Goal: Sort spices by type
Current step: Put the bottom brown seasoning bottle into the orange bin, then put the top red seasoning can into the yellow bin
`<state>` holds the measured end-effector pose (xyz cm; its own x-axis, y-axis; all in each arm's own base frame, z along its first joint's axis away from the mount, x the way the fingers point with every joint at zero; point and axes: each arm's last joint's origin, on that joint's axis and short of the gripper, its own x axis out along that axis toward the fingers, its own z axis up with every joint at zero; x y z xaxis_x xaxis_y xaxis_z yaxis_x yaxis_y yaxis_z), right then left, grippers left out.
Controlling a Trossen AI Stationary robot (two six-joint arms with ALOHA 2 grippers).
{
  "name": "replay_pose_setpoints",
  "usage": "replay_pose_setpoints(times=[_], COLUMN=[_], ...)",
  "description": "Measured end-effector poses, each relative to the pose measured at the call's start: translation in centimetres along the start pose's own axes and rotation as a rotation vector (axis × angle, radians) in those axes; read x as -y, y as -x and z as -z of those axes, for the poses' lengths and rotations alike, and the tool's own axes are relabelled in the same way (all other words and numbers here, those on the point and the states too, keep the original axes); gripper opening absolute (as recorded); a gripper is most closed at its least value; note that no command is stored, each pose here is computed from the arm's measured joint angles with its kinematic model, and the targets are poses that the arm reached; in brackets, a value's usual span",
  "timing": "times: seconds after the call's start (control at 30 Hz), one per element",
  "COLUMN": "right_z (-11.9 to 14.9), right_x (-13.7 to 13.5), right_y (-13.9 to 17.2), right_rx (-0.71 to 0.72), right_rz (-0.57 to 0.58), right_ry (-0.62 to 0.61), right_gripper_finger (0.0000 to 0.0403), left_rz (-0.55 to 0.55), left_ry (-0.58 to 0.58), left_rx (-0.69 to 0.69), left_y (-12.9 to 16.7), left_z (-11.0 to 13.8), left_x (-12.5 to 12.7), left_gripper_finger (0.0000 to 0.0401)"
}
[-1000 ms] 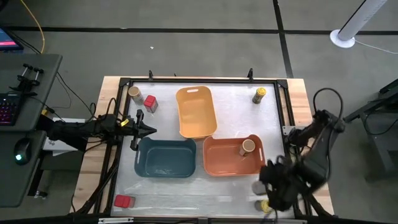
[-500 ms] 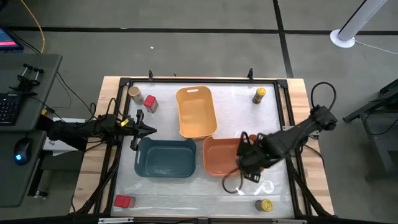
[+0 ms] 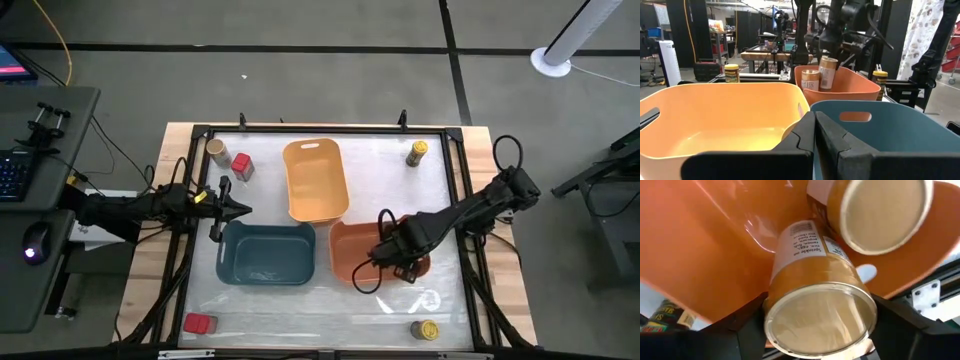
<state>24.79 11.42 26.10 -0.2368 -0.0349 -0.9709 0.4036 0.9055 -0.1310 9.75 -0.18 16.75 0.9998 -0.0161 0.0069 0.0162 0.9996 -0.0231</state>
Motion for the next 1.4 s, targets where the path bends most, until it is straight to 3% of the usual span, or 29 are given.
replay_pose_setpoints(times=[0.27, 0.47, 0.6, 0.77, 1.0, 1.23, 1.4], right_z=[-0.2, -0.2, -0.1, -0.2, -2.3, -6.0, -8.4], right_x=[-0.1, -0.1, -0.1, 0.2, 2.8, 8.3, 11.9], right_y=[-0.5, -0.3, 1.6, 5.5, 9.1, 9.4, 9.4], right_rx=[0.020, 0.025, 0.065, 0.236, 0.483, 0.522, 0.539], right_rz=[0.003, 0.003, -0.015, -0.011, 0.045, 0.134, 0.116], right_ry=[-0.004, 0.023, 0.052, 0.050, -0.135, -0.397, -0.487], right_gripper_finger=[0.0328, 0.0338, 0.0340, 0.0340, 0.0338, 0.0320, 0.0319], left_rz=[0.000, 0.000, 0.000, 0.000, 0.000, 0.000, 0.000], left_ry=[0.000, 0.000, 0.000, 0.000, 0.000, 0.000, 0.000], left_rx=[0.000, 0.000, 0.000, 0.000, 0.000, 0.000, 0.000], left_y=[0.0, 0.0, 0.0, 0.0, 0.0, 0.0, 0.0], left_z=[0.0, 0.0, 0.0, 0.0, 0.0, 0.0, 0.0], left_x=[0.0, 0.0, 0.0, 0.0, 0.0, 0.0, 0.0], left_gripper_finger=[0.0001, 0.0001, 0.0001, 0.0001, 0.0001, 0.0001, 0.0001])
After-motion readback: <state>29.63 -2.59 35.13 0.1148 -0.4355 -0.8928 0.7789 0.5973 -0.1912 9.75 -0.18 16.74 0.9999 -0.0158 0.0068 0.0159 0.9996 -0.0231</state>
